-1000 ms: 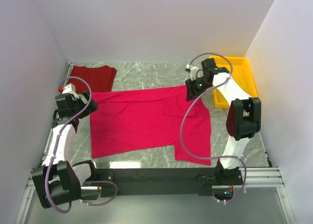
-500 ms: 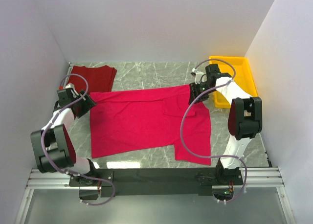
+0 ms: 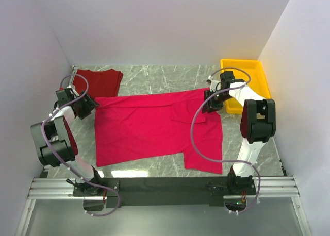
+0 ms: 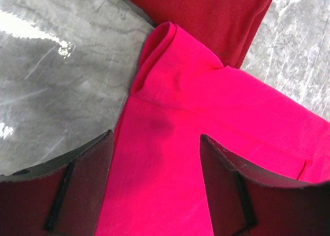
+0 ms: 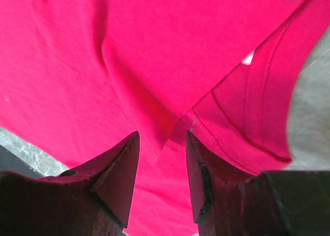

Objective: Fold and stack the t-shirts
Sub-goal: Fold the tshirt

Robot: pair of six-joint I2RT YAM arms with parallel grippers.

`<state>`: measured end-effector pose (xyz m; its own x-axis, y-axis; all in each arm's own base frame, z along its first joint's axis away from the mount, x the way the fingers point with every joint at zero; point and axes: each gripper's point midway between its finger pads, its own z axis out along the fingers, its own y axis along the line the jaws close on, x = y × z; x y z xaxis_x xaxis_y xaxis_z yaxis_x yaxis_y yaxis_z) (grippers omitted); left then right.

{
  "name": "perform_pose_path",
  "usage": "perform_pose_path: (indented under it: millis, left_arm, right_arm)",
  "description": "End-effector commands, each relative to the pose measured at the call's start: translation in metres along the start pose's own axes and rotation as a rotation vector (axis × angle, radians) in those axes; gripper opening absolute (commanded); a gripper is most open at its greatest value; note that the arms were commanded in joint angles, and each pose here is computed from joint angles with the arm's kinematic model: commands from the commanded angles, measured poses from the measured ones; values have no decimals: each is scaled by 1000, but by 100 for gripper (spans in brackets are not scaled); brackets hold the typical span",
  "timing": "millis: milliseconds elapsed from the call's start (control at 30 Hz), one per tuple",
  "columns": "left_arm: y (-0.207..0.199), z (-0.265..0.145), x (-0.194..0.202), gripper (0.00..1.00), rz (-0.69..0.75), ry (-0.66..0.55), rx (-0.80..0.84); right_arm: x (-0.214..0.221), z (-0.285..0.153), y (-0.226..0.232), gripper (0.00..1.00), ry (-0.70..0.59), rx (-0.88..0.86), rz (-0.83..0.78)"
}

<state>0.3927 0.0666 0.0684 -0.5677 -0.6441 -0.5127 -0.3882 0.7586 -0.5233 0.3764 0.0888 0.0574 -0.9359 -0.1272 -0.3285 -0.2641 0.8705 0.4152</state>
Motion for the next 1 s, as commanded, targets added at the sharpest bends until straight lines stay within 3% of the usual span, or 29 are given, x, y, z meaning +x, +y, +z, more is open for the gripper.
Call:
perform_pose_path:
  millis: [0, 367, 467, 600, 700, 967]
  left_arm:
    - [-15, 2, -22, 72, 37, -35, 70]
    - [-18, 7, -26, 71, 30, -25, 86]
    - [-18, 6, -26, 71, 31, -28, 86]
    - [-17, 4, -26, 71, 36, -27, 87]
    - [-16, 2, -25, 72, 36, -25, 85]
    - [-12, 3, -26, 72, 42, -15, 74]
  right_arm:
    - [11, 8, 1, 49, 40, -11, 46]
    - [29, 13, 7, 41, 97, -55, 92]
    - [34, 15, 8, 32, 121, -65, 101]
    - [39, 13, 10, 10, 130, -71, 102]
    - [38, 10, 9, 0, 118, -63, 101]
    - [33, 5, -3, 0, 104, 20, 72]
